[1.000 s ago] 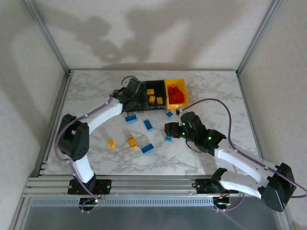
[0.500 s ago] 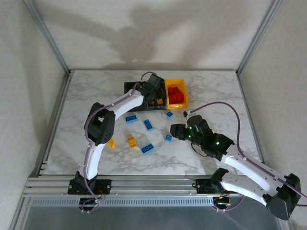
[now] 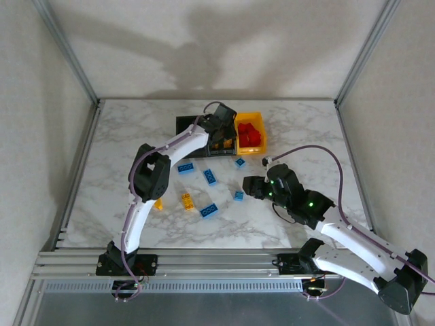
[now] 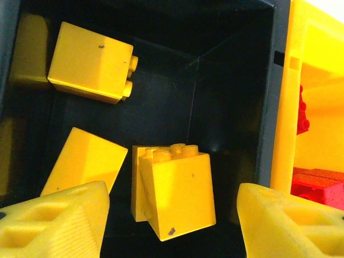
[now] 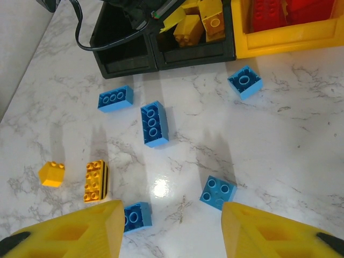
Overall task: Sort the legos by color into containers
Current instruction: Place the lego in the container, then pick up the lego from the bottom-left of the table.
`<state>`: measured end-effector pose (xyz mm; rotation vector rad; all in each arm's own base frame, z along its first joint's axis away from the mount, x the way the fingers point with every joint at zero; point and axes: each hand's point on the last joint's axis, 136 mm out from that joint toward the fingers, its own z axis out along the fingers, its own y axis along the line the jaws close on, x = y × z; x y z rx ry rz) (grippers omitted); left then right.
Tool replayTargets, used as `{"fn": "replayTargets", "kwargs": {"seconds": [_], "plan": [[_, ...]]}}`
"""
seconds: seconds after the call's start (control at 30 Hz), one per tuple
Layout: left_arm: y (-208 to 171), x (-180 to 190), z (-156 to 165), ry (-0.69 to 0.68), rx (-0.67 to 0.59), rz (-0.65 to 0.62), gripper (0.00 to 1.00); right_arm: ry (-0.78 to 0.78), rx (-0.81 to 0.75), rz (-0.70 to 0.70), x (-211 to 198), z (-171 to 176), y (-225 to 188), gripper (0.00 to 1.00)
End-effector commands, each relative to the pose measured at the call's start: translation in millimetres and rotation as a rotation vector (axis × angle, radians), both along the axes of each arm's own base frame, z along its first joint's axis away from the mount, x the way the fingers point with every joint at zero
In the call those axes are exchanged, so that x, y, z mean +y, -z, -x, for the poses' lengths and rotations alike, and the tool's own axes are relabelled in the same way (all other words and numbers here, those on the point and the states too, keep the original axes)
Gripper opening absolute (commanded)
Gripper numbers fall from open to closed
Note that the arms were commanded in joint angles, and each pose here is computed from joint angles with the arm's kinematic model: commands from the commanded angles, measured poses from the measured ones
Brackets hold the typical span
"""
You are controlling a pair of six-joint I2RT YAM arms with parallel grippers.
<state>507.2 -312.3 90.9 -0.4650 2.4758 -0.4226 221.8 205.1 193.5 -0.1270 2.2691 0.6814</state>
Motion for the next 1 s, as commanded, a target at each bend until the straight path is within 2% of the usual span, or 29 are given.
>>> {"fn": "replayTargets", "kwargs": {"seconds": [0.0,0.23,0.37,0.77,0.97], "plan": [[-39.6,6.4,11.2,0.008,-0.058,-0.012,0.65,0.032,0.008,0.022,-6.1,-3.6,6.5,0.51],[-94.4,23.8,45.3,0.029,-0.149,0.042,0.65,-0.004,0.01,0.011,7.4,-8.2,4.6,0.52],[-104.3,40.3,66.9,0.037,-0.161,0.035,0.65,-0.021,0.003,0.004,15.1,-12.3,1.4,0.52],[-96.2,83.4,124.8,0.024,-0.146,0.028,0.66,-0.08,0.008,-0.004,37.4,-21.1,0.2,0.53],[-82.5,118.8,162.9,0.0,-0.112,-0.03,0.69,-0.153,0.02,-0.014,53.6,-20.7,0.2,0.55]]}}
